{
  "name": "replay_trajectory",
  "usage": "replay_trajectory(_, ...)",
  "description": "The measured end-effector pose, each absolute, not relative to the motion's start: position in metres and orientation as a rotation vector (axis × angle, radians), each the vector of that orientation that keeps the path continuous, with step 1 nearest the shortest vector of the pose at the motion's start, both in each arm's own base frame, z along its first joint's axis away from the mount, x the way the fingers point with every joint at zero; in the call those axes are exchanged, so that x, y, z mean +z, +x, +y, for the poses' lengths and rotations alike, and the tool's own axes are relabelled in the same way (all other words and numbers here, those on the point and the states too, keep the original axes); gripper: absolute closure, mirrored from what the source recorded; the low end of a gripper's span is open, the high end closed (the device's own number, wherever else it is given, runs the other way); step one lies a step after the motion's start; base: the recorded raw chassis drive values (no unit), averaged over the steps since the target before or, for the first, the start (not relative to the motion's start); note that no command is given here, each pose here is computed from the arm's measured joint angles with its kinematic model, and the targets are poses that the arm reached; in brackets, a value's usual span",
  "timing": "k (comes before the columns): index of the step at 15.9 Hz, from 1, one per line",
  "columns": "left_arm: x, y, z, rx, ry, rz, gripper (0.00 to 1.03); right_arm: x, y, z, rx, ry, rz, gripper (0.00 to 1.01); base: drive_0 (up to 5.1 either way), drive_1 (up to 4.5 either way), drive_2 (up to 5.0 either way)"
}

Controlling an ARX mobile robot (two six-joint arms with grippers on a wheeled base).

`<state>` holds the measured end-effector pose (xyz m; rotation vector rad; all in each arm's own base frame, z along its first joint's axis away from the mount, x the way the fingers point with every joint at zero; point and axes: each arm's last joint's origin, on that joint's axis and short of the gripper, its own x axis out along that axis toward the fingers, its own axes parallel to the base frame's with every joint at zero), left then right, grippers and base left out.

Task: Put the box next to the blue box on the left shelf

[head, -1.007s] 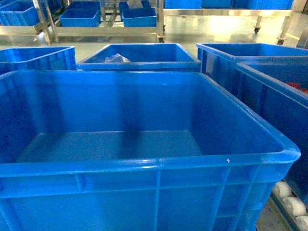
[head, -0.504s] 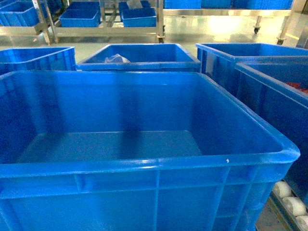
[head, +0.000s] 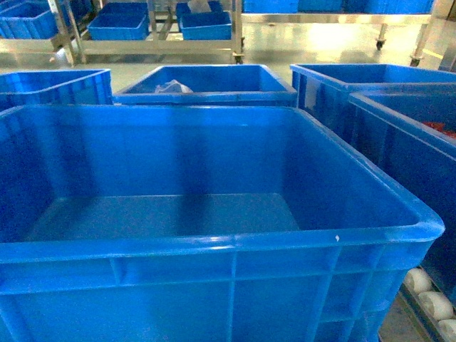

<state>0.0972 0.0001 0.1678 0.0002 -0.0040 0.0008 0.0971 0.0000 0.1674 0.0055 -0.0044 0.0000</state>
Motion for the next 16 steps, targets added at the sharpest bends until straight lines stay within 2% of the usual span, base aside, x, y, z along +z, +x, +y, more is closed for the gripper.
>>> replay_trajectory(16, 0.1678, 0.0972, 0.0001, 0.001, 0.000, -0.004, 0.05, 0.1674, 0.0971, 0.0000, 0.000, 0.006, -0.004, 0.03, 0.0, 0.00, 0.0)
